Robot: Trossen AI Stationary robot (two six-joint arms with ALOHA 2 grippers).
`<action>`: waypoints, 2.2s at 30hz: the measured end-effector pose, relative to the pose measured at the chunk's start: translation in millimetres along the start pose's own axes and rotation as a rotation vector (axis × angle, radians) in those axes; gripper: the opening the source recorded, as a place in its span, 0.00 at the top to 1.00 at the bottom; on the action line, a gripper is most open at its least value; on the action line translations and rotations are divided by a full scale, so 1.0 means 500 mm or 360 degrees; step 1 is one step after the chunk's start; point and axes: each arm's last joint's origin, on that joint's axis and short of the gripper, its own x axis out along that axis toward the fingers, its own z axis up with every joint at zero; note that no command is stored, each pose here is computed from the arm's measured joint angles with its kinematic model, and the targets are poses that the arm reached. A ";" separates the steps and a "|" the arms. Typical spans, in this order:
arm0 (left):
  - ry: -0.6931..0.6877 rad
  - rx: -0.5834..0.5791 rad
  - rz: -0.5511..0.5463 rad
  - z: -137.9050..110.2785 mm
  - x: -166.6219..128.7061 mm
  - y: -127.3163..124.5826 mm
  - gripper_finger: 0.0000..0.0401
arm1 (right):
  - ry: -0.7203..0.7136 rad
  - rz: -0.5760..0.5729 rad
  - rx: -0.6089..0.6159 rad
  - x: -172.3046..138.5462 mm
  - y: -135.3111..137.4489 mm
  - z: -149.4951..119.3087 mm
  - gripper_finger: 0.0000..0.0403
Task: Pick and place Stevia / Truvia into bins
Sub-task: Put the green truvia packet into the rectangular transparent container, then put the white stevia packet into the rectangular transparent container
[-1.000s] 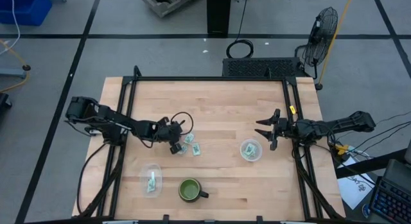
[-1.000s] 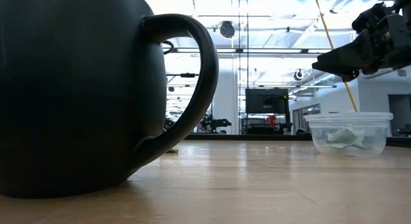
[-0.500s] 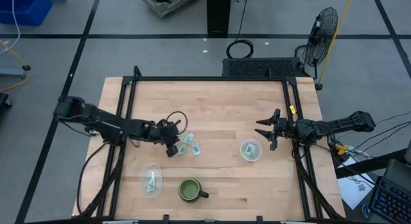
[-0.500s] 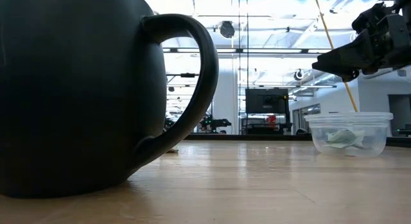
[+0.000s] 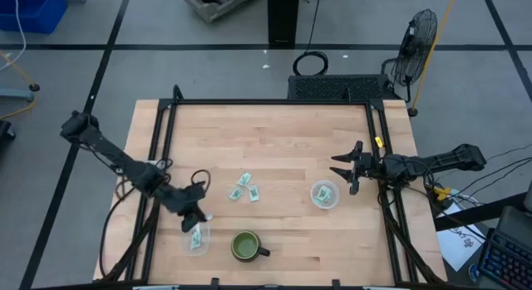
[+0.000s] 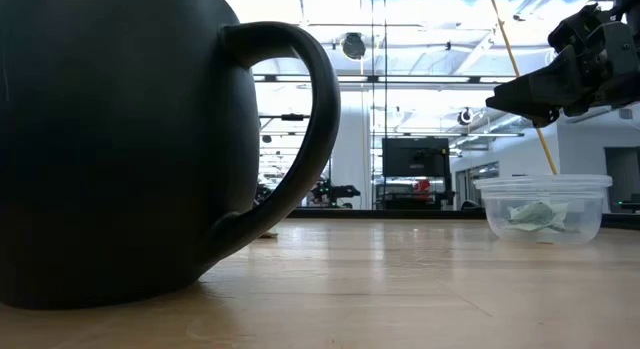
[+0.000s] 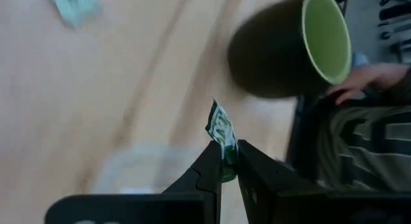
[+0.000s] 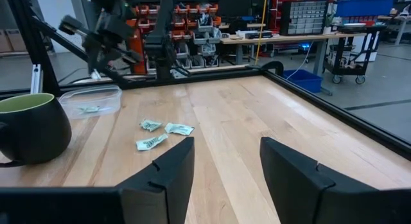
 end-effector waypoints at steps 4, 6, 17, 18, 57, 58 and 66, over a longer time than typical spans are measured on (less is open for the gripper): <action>0.0131 -0.0157 0.0000 -0.040 -0.001 -0.011 0.90 | 0.0000 0.0000 0.0000 0.000 0.000 0.000 0.58; 0.0238 -0.0252 0.0046 -0.060 0.001 -0.011 0.90 | 0.0001 0.0000 0.0000 0.000 0.000 0.000 0.58; 0.0195 -0.0291 0.0227 -0.081 0.009 0.000 0.84 | 0.0001 0.0000 0.0000 0.000 0.000 0.000 0.58; 0.0196 -0.0290 0.0233 -0.081 0.009 0.000 0.82 | 0.0001 0.0001 0.0000 0.000 0.000 0.000 0.58; -0.0311 0.0135 0.0316 0.234 0.066 0.194 0.50 | 0.0000 0.0001 0.0000 0.000 0.000 0.000 0.58; -0.0308 0.0150 0.0330 0.241 0.074 0.198 0.50 | 0.0000 0.0001 0.0000 0.000 0.000 0.000 0.58; -0.0038 0.0373 0.0717 0.287 0.129 0.184 0.50 | 0.0001 0.0001 0.0000 0.000 0.000 0.000 0.58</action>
